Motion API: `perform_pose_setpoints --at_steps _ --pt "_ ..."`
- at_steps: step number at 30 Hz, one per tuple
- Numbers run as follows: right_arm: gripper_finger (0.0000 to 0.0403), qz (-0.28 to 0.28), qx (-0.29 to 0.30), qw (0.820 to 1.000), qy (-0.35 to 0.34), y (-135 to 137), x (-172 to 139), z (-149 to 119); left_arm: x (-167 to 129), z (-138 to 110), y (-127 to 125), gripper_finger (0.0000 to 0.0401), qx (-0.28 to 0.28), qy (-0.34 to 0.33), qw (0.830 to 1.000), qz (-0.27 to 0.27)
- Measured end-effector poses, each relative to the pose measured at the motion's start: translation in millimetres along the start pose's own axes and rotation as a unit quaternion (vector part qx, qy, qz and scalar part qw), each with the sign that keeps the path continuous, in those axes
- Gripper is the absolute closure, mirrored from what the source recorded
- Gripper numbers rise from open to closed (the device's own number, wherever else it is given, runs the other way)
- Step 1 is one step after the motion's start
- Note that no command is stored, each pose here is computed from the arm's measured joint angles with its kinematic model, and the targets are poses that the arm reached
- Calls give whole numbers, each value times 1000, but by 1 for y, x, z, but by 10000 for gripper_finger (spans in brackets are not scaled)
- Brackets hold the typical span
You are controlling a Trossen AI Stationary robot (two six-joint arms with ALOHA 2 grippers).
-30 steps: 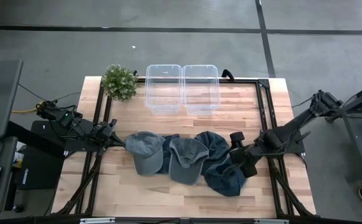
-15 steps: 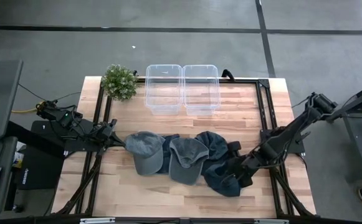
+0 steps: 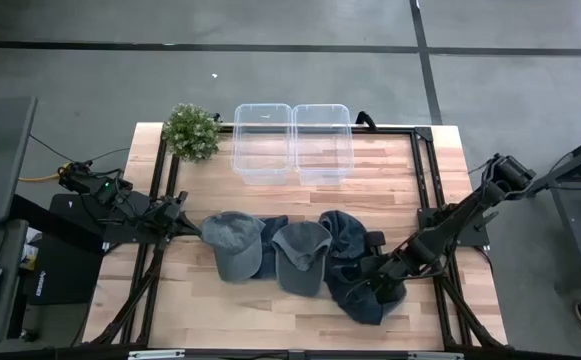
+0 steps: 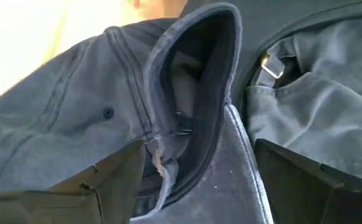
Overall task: Pick & Place hat
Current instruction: Put the right blue cap into the right transparent bin
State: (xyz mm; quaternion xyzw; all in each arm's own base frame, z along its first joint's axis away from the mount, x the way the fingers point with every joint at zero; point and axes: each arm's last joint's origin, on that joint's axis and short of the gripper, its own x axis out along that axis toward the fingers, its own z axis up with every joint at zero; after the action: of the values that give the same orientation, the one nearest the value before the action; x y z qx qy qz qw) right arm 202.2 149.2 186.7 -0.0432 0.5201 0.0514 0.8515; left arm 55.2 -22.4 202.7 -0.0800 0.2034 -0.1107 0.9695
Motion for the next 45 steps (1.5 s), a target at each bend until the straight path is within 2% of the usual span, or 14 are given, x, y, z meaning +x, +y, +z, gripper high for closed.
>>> perform_pose_setpoints --at_steps 10,16,24,27,32,39,45 --pt "62 11 65 998 5 1 1 -1 0 0 0 401 0 0 1000 0" --pt "52 48 100 994 2 4 0 2 0 0 0 401 0 0 1000 0" --pt "52 0 77 997 -9 1 3 1 0 0 0 401 0 0 1000 0" --pt "51 6 78 997 -7 2 3 1 0 0 0 401 0 0 1000 0" --pt "51 57 78 995 -9 10 4 4 0 0 0 401 0 0 1000 0" --pt "49 20 75 997 -20 10 8 3 0 0 0 401 0 0 1000 0" --pt "49 23 66 998 4 16 24 0 0 0 0 401 0 0 1000 0"
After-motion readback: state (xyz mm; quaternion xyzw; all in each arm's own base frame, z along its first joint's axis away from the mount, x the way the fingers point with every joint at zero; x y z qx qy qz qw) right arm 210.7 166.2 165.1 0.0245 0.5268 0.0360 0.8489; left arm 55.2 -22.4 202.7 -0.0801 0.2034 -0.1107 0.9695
